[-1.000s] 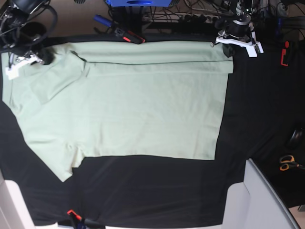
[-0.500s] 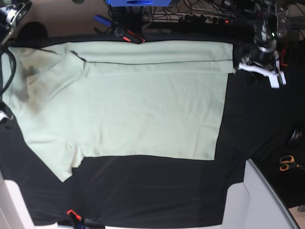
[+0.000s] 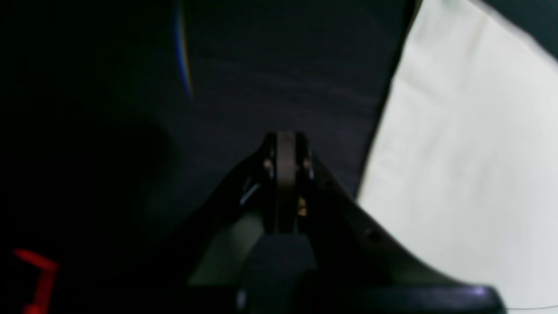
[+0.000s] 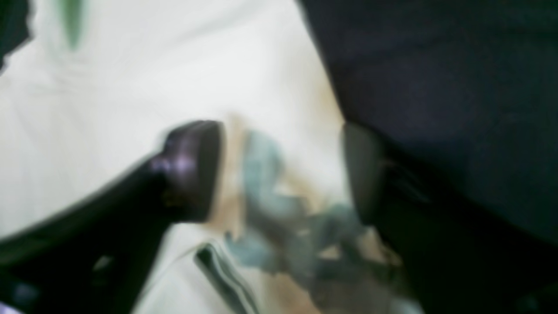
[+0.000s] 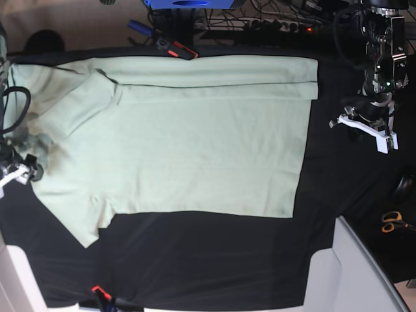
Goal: Fold the T-shirt properly
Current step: 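Release the shirt and move the left gripper to the hem corner, then lower the left gripper onto the shirt hem corner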
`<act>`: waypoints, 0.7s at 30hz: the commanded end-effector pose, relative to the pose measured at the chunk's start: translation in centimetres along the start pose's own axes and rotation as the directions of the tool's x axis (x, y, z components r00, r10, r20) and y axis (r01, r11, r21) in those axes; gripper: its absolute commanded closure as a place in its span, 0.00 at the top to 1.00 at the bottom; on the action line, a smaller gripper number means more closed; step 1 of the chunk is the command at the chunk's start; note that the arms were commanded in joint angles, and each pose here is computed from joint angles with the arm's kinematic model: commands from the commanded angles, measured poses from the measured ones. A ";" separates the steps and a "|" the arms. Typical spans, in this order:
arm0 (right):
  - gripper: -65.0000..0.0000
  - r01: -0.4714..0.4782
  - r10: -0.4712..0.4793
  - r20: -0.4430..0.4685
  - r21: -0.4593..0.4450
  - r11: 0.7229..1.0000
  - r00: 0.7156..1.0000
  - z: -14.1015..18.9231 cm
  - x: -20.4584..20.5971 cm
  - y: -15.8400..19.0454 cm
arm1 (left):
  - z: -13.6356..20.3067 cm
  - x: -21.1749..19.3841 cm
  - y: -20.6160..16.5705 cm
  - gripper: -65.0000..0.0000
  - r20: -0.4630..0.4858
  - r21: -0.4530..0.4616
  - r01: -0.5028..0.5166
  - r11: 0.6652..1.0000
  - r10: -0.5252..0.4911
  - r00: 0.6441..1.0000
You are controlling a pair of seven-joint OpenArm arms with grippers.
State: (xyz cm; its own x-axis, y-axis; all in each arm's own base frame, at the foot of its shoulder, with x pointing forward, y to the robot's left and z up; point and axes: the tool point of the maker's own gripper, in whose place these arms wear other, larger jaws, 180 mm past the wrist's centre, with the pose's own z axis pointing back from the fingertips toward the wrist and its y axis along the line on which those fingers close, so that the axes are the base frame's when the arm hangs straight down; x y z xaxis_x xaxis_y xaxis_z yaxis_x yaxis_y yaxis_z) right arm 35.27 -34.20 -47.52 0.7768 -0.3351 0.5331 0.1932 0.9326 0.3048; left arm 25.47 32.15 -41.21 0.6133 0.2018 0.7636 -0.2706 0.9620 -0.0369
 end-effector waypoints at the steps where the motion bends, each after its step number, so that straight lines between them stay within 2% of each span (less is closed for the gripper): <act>1: 0.81 0.000 -0.001 0.105 0.009 1.000 0.994 0.7 3.7 0.0 | 0.3 1.3 0.5 0.00 0.038 0.013 0.048 0.999 -0.048 0.998; 3: 0.90 0.004 -0.005 0.132 0.009 1.000 0.991 0.6 4.2 0.0 | 0.3 1.1 1.0 0.00 0.033 0.039 0.101 0.994 -0.102 0.994; 5: 0.94 0.011 -0.011 0.138 -0.002 1.000 0.990 0.6 4.1 -0.5 | 0.3 1.0 1.2 0.00 0.029 0.049 0.115 0.992 -0.116 0.993; 10: 0.94 0.021 -0.020 0.139 -0.005 1.000 0.990 0.4 3.9 -0.5 | 0.5 0.4 1.4 0.00 0.018 0.049 0.117 0.992 -0.118 0.993; 14: 0.94 0.075 -0.058 0.137 -0.127 0.989 0.989 0.4 2.6 -3.0 | 0.5 0.5 1.3 0.00 0.022 0.048 0.116 0.992 -0.117 0.993; 16: 0.94 0.078 -0.056 0.153 -0.143 0.987 0.987 0.5 2.6 -3.4 | 0.6 0.5 1.3 0.00 0.022 0.047 0.117 0.992 -0.118 0.993; 21: 0.94 -0.012 0.023 0.077 -0.144 0.990 0.997 -0.4 0.8 -2.5 | 0.6 0.1 1.4 0.00 0.014 0.049 0.115 0.992 -0.116 0.993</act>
State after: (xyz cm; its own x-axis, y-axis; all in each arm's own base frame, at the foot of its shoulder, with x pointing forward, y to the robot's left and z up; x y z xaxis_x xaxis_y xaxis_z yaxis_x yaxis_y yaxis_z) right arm 34.60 -36.26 -49.24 0.7474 -0.3258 0.5790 0.2747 0.9451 0.1771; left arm 24.00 32.74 -42.04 0.6612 0.1064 0.7427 -0.2331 0.9700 0.0685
